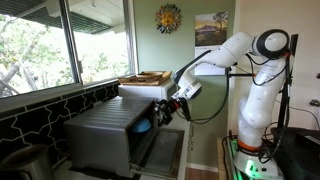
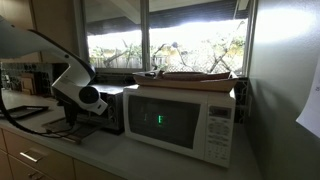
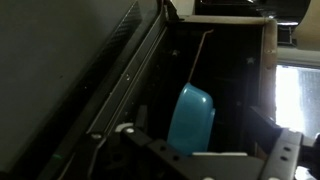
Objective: Flip the blue bowl over
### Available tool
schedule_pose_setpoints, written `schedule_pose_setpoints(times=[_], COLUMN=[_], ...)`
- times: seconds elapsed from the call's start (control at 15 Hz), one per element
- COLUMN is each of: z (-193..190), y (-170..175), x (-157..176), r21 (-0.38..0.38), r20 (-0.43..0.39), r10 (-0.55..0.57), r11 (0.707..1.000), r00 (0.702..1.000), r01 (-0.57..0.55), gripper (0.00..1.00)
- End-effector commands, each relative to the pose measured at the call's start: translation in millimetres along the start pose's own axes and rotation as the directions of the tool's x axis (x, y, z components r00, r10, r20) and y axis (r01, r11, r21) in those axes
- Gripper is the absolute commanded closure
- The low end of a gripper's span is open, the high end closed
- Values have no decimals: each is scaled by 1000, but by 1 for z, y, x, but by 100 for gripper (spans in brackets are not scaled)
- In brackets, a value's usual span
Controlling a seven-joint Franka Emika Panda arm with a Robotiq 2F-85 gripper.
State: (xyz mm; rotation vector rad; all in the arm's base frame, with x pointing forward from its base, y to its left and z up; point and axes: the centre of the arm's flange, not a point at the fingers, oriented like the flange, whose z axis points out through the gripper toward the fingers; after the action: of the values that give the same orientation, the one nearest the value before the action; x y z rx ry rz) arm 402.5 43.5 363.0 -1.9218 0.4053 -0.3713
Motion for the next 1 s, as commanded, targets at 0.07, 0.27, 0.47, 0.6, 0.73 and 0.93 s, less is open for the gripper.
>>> schedule_pose_setpoints(times=[0.07, 0.27, 0.47, 0.6, 0.73, 0.93], z=[27, 34, 38, 40, 43, 46], y=[18, 21, 23, 24, 24, 27], x=[-5, -5, -4, -4, -4, -2], r21=[25, 53, 94, 120, 143, 163], r20=[9, -6, -30, -41, -50, -72], r10=[25, 31, 45, 56, 74, 113], r11=[999, 998, 995, 992, 987, 982], r00=[1000, 999, 999, 998, 996, 991], r01=[-25, -31, -42, -51, -67, -100], gripper=[0, 0, 0, 0, 0, 0])
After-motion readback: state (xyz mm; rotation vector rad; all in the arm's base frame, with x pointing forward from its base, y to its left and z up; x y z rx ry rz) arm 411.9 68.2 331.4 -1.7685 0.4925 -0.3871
